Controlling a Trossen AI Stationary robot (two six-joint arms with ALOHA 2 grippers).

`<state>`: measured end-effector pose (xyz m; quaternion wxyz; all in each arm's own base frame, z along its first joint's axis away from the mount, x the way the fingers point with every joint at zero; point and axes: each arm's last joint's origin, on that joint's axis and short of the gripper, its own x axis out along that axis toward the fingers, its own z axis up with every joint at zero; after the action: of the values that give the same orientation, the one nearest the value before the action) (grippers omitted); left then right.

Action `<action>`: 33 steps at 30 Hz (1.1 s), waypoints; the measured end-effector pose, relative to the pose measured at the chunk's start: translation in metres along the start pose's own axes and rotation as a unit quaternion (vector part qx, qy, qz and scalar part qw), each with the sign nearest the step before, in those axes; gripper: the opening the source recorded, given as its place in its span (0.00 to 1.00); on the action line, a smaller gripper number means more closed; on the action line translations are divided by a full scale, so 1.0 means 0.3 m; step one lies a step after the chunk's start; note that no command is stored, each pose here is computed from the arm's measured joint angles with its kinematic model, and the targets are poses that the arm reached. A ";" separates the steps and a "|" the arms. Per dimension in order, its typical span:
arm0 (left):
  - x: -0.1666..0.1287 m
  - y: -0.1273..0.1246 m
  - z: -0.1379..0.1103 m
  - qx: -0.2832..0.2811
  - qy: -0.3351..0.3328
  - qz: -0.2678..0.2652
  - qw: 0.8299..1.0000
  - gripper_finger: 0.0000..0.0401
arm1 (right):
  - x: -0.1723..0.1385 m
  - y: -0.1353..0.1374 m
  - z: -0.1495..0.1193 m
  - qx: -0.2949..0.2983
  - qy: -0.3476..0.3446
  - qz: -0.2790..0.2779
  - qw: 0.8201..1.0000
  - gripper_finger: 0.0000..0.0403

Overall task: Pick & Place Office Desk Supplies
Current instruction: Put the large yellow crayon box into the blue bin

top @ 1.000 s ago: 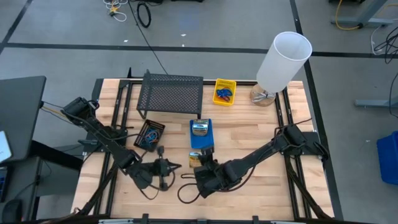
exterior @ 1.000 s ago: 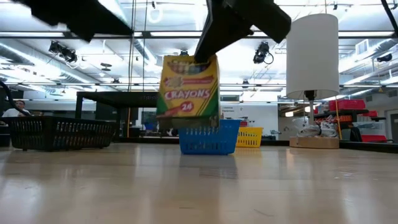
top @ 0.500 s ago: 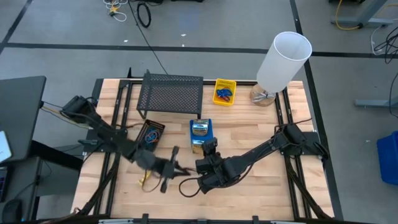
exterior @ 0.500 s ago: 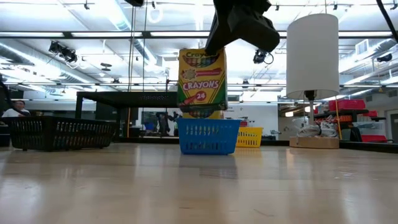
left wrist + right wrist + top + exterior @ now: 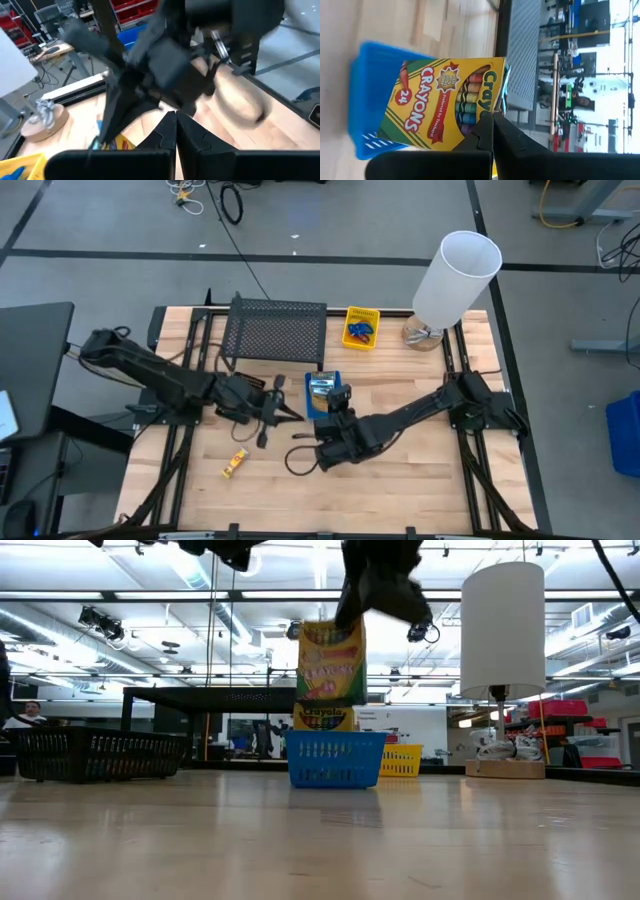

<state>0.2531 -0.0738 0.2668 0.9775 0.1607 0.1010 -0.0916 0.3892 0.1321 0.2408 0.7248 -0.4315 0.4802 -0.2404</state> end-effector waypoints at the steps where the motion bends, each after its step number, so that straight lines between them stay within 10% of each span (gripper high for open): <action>1: -0.015 0.011 0.004 -0.001 0.001 -0.001 1.000 0.01 | 0.019 0.000 -0.007 -0.003 0.008 0.000 1.000 0.00; 33: -0.259 0.097 -0.008 -0.031 0.098 0.037 0.994 0.01 | 0.234 0.089 -0.041 -0.031 -0.014 0.064 0.997 0.00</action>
<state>0.1841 -0.0347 0.2908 0.9703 0.1416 0.1927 -0.0359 0.4059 0.0874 0.1815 0.7314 -0.4255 0.5044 -0.1722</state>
